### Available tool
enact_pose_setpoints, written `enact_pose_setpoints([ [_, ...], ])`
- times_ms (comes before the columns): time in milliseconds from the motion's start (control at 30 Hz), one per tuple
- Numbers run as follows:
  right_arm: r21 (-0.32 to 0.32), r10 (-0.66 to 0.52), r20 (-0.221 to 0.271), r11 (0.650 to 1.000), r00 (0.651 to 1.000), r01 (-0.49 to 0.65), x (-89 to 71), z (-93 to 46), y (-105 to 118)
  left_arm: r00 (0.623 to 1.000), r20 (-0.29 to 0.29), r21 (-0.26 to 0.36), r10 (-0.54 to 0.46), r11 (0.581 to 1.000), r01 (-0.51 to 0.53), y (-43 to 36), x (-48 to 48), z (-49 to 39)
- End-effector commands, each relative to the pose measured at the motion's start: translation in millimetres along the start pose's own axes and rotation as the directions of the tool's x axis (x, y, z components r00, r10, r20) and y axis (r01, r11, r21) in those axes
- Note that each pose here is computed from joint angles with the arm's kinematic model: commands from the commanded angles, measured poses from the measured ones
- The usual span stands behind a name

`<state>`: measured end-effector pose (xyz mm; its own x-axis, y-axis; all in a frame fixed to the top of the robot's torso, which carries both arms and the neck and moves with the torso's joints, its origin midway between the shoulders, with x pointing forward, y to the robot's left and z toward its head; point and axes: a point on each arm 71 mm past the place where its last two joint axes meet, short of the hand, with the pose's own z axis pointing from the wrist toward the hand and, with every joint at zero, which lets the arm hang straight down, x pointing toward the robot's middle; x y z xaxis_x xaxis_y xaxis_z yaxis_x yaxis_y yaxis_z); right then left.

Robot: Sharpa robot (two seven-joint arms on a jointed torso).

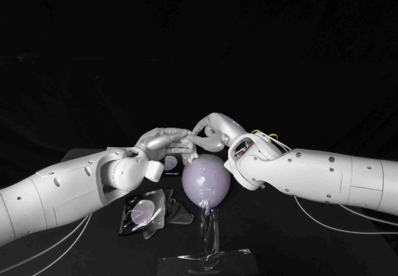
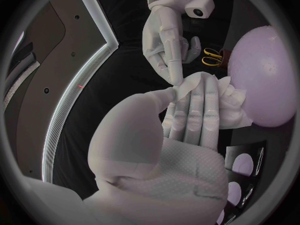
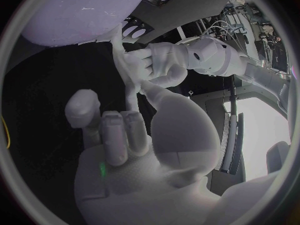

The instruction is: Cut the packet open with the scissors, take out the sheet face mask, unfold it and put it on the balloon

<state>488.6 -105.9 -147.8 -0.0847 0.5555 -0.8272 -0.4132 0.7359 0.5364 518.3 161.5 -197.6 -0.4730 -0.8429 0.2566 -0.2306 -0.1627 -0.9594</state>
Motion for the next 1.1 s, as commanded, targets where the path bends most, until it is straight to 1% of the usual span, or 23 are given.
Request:
enact_pose_setpoints([
  [33,-0.013,0.010,0.007,1.000,1.000,-0.010,0.8,0.2,3.1,0.999,-0.036,0.008,0.010,1.000,-0.010,-1.0,7.4,1.1],
  [433,-0.012,0.039,0.027,0.999,0.999,-0.039,-0.3,0.2,3.2,0.999,-0.043,0.007,0.018,1.000,-0.017,-0.8,9.1,1.1],
  [733,-0.017,0.054,0.045,0.998,0.998,-0.054,-3.2,-1.8,2.0,0.999,-0.031,0.009,0.021,1.000,-0.021,-1.0,7.1,1.0],
  [967,-0.016,0.078,0.078,0.997,0.994,-0.077,-9.1,-5.5,-2.2,1.000,-0.019,0.010,0.025,1.000,-0.025,-1.4,3.8,0.8],
  [1100,-0.010,0.108,0.108,0.994,0.988,-0.108,-13.0,-7.4,-5.2,1.000,-0.013,0.009,0.026,1.000,-0.026,-1.5,2.2,0.6],
])
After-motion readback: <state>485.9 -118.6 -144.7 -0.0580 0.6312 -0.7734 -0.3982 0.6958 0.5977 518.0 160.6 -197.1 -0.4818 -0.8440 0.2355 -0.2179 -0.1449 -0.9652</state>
